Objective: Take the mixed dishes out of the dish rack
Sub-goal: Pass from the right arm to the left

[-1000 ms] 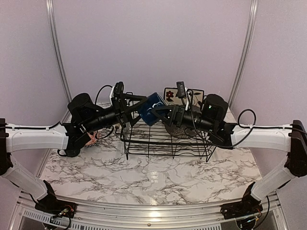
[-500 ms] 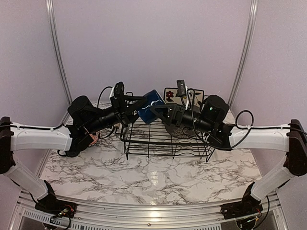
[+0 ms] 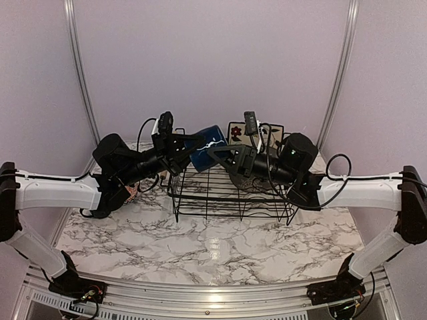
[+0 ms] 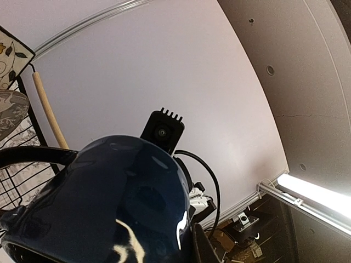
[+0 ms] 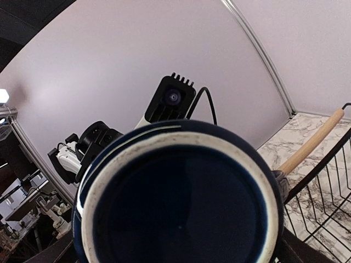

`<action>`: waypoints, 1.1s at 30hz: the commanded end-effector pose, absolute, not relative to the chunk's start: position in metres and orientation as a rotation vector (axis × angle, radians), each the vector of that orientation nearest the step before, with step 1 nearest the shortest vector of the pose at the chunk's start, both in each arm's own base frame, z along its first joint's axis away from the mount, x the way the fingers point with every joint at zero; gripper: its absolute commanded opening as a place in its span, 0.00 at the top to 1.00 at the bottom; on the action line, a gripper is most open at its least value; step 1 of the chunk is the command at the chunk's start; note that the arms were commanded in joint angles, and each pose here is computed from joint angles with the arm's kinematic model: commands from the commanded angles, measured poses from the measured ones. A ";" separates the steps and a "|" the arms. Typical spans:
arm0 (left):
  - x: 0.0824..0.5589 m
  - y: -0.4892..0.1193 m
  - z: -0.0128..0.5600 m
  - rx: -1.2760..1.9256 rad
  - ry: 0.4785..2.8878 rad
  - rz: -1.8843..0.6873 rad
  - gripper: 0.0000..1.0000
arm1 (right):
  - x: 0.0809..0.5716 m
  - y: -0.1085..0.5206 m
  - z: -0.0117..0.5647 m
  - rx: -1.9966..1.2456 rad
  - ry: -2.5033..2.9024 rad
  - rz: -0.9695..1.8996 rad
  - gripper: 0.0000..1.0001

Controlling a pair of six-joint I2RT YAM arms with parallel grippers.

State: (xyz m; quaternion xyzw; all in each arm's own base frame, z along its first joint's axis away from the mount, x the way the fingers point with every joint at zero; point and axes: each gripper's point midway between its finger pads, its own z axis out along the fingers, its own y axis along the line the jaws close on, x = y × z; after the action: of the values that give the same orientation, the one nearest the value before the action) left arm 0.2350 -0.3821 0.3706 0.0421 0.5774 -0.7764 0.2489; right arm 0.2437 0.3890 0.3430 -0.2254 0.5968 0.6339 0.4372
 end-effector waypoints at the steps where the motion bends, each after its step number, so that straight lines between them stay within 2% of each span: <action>1: 0.237 -0.386 0.373 0.105 1.574 -2.114 0.99 | 0.239 0.388 0.368 -0.587 1.367 1.546 0.70; 4: 0.237 -0.385 0.374 0.110 1.570 -2.114 1.00 | 0.239 0.388 0.366 -0.590 1.372 1.539 0.65; 7: 0.236 -0.385 0.375 0.113 1.574 -2.109 1.00 | 0.241 0.388 0.366 -0.589 1.379 1.524 0.55; 14: 0.233 -0.380 0.381 0.135 1.586 -2.055 1.00 | 0.243 0.383 0.366 -0.582 1.399 1.469 0.12; 16: 0.234 -0.377 0.380 0.129 1.598 -2.023 1.00 | 0.244 0.381 0.365 -0.575 1.408 1.457 0.03; 25: 0.237 -0.357 0.383 0.119 1.647 -1.877 1.00 | 0.249 0.376 0.363 -0.571 1.454 1.379 0.01; 28: 0.246 -0.342 0.376 0.097 1.741 -1.682 1.00 | 0.257 0.374 0.356 -0.568 1.517 1.295 0.02; 33: 0.261 -0.291 0.355 0.029 1.933 -1.189 1.00 | 0.273 0.360 0.337 -0.533 1.630 1.112 0.01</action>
State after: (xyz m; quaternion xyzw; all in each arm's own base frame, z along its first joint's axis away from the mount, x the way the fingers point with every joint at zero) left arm 0.2487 -0.3420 0.3422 0.0156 0.7182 -0.6156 0.3241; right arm 0.2553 0.3753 0.3364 -0.2346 0.6473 0.5350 0.4896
